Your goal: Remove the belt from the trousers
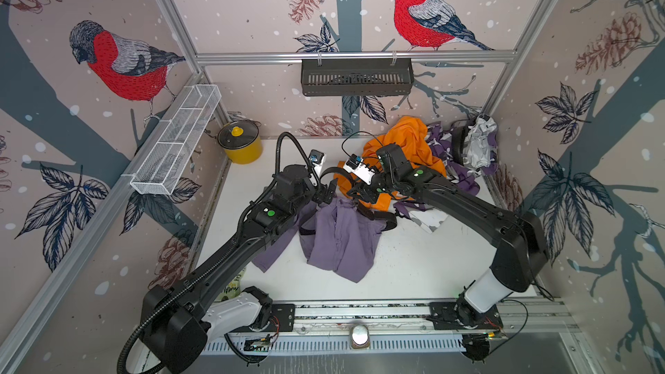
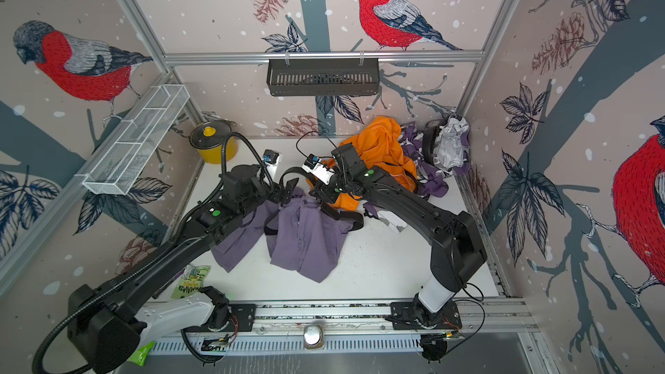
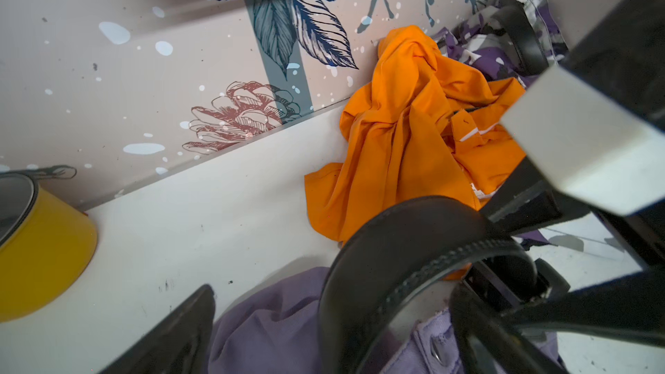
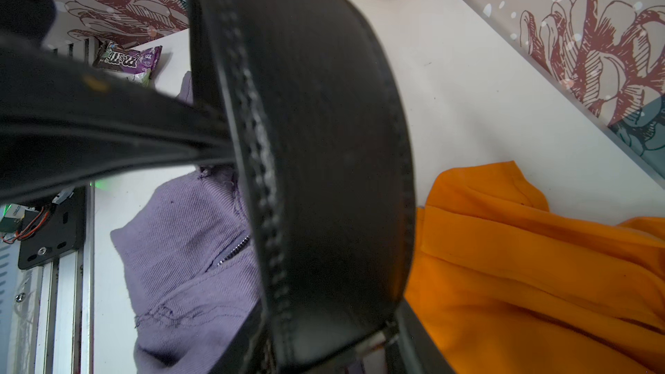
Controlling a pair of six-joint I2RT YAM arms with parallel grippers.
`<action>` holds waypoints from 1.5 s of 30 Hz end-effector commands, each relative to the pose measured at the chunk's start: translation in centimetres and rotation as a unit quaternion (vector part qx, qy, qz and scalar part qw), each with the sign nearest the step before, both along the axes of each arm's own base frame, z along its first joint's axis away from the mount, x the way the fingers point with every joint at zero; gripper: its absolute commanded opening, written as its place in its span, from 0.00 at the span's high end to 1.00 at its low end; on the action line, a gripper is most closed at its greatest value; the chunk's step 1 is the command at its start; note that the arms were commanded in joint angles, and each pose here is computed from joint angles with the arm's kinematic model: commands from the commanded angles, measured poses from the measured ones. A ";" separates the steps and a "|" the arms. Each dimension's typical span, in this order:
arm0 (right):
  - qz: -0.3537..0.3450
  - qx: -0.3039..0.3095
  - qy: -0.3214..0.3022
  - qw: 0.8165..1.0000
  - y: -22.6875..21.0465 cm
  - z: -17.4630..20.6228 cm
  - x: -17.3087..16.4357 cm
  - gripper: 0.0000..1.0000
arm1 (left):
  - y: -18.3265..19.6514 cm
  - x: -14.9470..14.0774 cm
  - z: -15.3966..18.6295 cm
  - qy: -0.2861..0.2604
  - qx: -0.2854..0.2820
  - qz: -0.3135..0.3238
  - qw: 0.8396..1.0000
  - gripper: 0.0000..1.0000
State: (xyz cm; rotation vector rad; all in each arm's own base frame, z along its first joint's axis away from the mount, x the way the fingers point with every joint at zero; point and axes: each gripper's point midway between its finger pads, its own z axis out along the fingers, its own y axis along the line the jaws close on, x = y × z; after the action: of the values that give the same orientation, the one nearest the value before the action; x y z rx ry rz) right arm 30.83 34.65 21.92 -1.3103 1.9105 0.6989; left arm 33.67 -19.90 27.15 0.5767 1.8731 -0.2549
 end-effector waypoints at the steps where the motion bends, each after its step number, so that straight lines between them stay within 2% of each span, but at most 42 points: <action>1: 0.000 -0.006 -0.005 1.000 -0.4 0.2 -0.2 1.00 | -1.7 0.6 1.6 -0.047 0.028 -0.041 0.998 0.01; 4: -0.001 -0.007 -0.003 1.000 -0.6 0.0 -0.3 1.00 | -2.7 1.2 1.4 -0.050 0.027 -0.052 0.997 0.05; 6: -0.005 -0.008 0.001 1.000 -0.8 -0.2 -0.4 1.00 | -3.3 1.6 1.2 -0.050 0.016 -0.059 0.997 0.17; 7: -0.008 -0.009 0.004 1.000 -1.0 -0.4 -0.3 1.00 | -3.4 1.8 1.0 -0.047 0.012 -0.055 0.997 0.27; 9: -0.016 -0.009 0.008 1.000 -1.6 -0.5 -0.1 1.00 | -3.0 2.4 0.4 -0.041 0.010 -0.035 0.999 0.55; 12: -0.035 -0.008 0.014 0.999 -2.8 -0.6 0.4 1.00 | -0.9 3.3 0.1 -0.034 -0.005 0.035 0.999 0.92; 13: -0.041 -0.008 0.017 0.999 -3.2 -0.6 0.6 1.00 | -0.2 3.4 0.2 -0.035 -0.011 0.050 0.998 1.00; 17: -0.069 -0.015 0.023 0.997 -5.4 -0.7 1.2 1.00 | 4.7 4.5 0.1 -0.010 -0.084 0.121 0.989 1.00; 23: -0.107 -0.019 0.026 0.994 -7.9 -0.5 1.8 1.00 | 12.4 4.5 -1.2 0.004 -0.196 0.224 0.955 1.00; 27: -0.117 -0.030 0.032 0.992 -8.6 -1.0 1.8 1.00 | 15.5 4.3 -3.0 0.026 -0.264 0.257 0.929 1.00; 34: -0.146 -0.040 0.039 0.988 -10.2 -1.4 2.2 1.00 | 19.1 3.4 -5.3 0.040 -0.316 0.320 0.892 1.00; 38: -0.141 -0.033 0.044 0.988 -10.0 -1.4 2.0 1.00 | 20.5 2.8 -7.4 0.061 -0.366 0.338 0.865 1.00; 40: -0.141 -0.029 0.043 0.989 -9.9 -1.3 2.0 1.00 | 20.0 2.7 -7.8 0.071 -0.367 0.326 0.868 1.00; 42: -0.134 -0.023 0.044 0.990 -9.4 -1.2 2.0 1.00 | 18.7 3.0 -7.4 0.084 -0.356 0.289 0.885 1.00; 45: -0.127 -0.015 0.041 0.991 -8.7 -0.7 2.1 1.00 | 17.4 3.4 -6.7 0.085 -0.337 0.263 0.900 1.00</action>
State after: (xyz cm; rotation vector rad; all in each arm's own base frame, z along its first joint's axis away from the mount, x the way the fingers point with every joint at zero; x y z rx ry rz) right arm 32.18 26.51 21.37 -1.0804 2.0824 0.6677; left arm 36.44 -2.05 18.81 -0.5072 1.9067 -0.5829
